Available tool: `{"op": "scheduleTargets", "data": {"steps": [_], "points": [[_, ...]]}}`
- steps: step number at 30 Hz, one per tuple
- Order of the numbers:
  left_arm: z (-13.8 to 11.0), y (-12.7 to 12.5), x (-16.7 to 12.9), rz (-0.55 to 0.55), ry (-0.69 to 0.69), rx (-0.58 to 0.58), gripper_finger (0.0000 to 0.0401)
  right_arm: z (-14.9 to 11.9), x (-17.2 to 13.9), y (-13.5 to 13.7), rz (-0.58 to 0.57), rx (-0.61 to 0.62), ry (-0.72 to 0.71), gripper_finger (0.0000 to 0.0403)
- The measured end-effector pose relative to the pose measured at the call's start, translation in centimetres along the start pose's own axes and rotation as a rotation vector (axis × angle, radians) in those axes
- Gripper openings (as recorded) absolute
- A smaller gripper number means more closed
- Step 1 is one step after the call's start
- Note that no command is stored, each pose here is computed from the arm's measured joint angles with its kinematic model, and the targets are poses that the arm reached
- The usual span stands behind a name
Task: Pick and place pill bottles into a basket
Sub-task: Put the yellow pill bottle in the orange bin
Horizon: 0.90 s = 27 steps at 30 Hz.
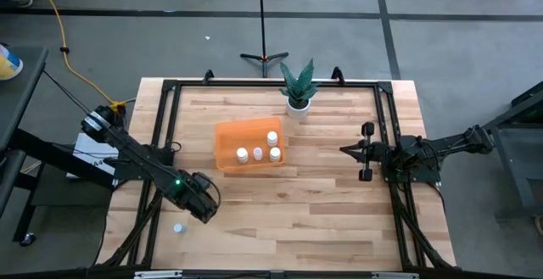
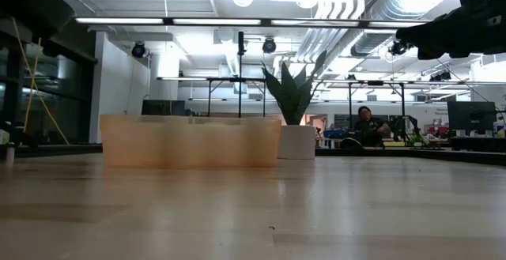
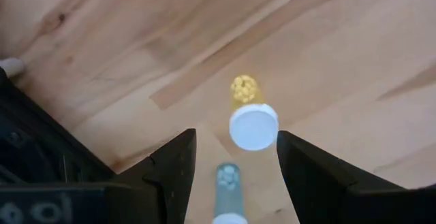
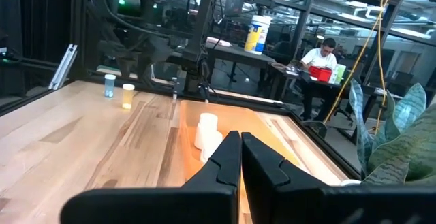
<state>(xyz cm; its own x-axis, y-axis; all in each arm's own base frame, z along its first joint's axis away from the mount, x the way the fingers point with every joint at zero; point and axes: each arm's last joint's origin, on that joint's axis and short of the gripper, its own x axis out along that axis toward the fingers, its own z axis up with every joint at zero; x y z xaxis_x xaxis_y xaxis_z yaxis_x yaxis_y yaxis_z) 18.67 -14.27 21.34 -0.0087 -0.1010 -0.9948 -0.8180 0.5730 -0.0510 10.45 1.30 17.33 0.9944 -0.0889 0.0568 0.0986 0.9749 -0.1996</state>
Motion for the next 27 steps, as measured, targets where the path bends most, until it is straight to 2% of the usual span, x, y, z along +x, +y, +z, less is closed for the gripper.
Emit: {"op": "scheduleTargets", "data": {"steps": [7, 11, 13, 27], "points": [[0.1, -0.2, 0.0, -0.025, -0.043, 0.013, 0.0239, -0.1, 0.0, -0.2, -0.068, -0.002, 0.022, 0.0005], [0.1, -0.4, 0.0, -0.038, -0.048, 0.139, 0.0239, -0.2, 0.0, -0.2, -0.075, -0.006, 0.035, 0.0006], [0.2, -0.4, 0.1, -0.029, -0.056, 0.180, 0.0239, -0.2, 0.0, -0.2, -0.075, -0.007, 0.036, 0.0004], [0.2, -1.1, 1.9, 0.048, -0.017, 0.275, 0.0239, -0.3, 0.0, -0.2, -0.074, -0.007, 0.038, 0.0002]]}}
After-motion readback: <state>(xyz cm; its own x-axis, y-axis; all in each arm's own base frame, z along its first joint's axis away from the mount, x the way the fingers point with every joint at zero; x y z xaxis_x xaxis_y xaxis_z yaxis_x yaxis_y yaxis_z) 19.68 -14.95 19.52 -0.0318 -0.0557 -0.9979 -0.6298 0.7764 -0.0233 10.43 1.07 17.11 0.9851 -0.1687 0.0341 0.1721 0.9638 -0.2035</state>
